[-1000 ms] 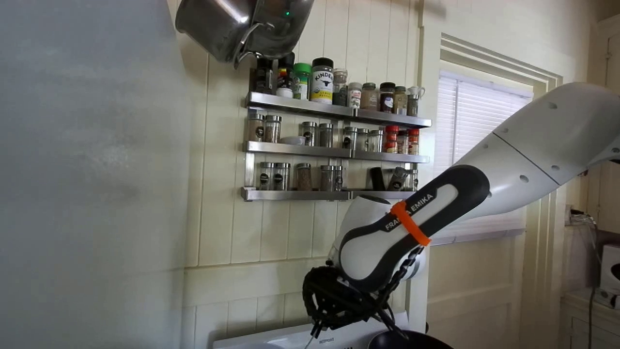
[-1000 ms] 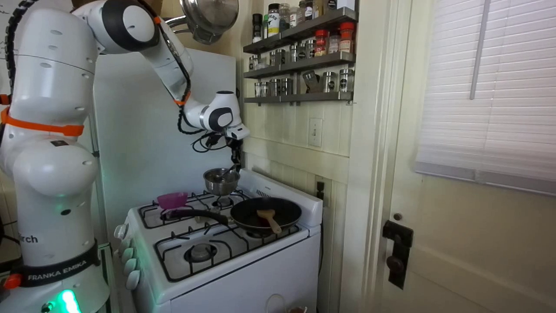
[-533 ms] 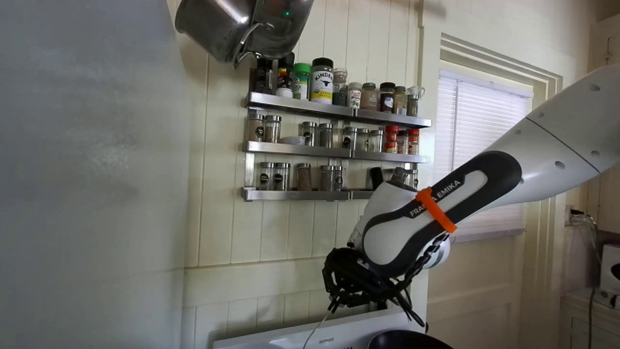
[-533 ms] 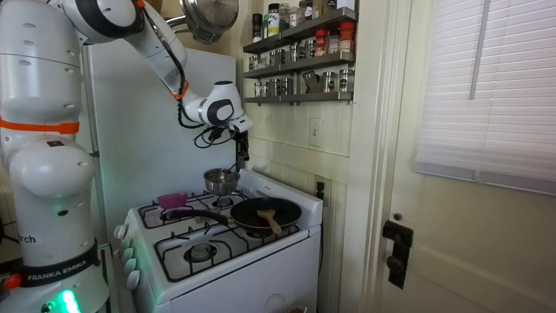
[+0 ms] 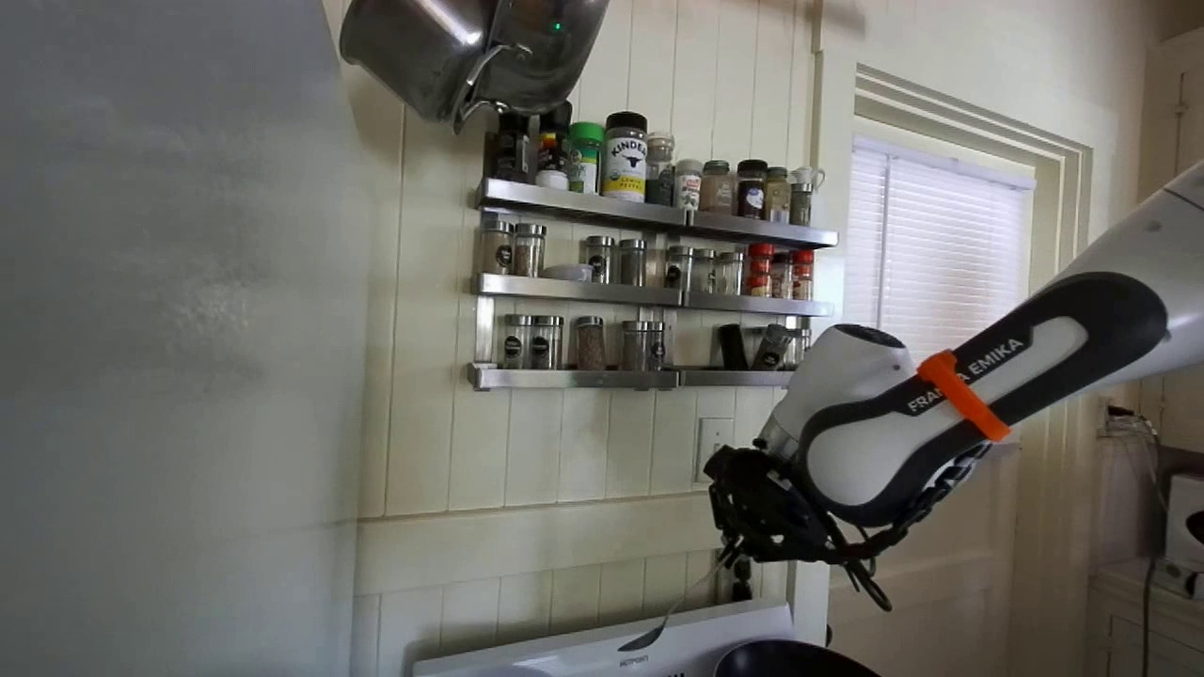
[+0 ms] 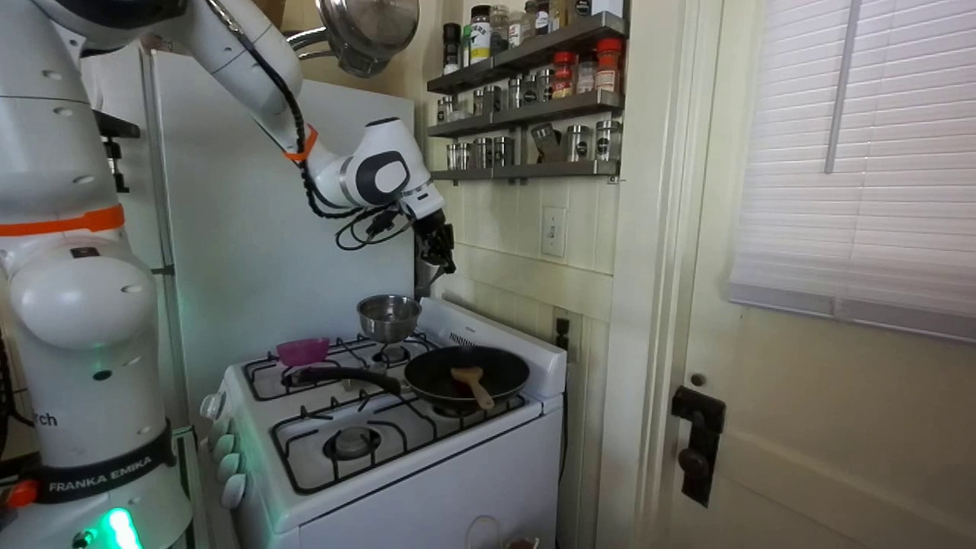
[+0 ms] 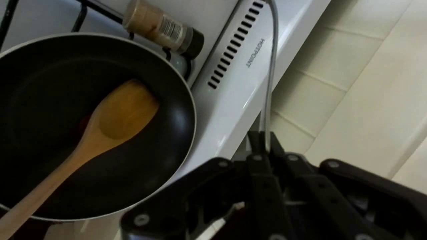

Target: Take the silver spoon out of the silver bowl and put it in the pan.

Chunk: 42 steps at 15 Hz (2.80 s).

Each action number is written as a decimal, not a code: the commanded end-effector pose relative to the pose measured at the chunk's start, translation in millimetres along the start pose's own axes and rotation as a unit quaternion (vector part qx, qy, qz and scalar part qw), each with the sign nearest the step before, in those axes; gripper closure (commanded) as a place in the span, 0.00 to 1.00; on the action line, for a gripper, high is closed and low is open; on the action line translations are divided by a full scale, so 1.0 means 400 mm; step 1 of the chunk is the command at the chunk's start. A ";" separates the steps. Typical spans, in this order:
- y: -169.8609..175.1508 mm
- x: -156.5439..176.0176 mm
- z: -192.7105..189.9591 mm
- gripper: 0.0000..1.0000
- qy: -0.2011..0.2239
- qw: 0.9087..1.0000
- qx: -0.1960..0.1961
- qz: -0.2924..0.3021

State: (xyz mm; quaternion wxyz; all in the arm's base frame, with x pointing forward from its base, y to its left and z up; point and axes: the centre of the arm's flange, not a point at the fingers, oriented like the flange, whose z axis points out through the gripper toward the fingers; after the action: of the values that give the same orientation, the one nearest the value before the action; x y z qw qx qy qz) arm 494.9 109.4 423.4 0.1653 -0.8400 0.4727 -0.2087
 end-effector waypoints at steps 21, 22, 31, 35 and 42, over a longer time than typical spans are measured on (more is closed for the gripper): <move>0.365 0.310 -0.128 0.99 0.067 0.985 -0.081 0.137; 0.386 0.326 -0.138 0.99 0.063 0.983 -0.094 0.142; 0.421 0.361 -0.095 0.99 0.047 0.977 -0.100 0.181; 0.420 0.382 -0.025 0.99 0.054 0.970 -0.120 0.207; 0.424 0.366 0.101 0.99 0.045 0.960 -0.135 0.240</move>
State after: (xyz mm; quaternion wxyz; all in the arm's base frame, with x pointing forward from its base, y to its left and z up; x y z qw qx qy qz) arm 442.1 -109.7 351.9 0.0658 -0.7176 0.6811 -0.1297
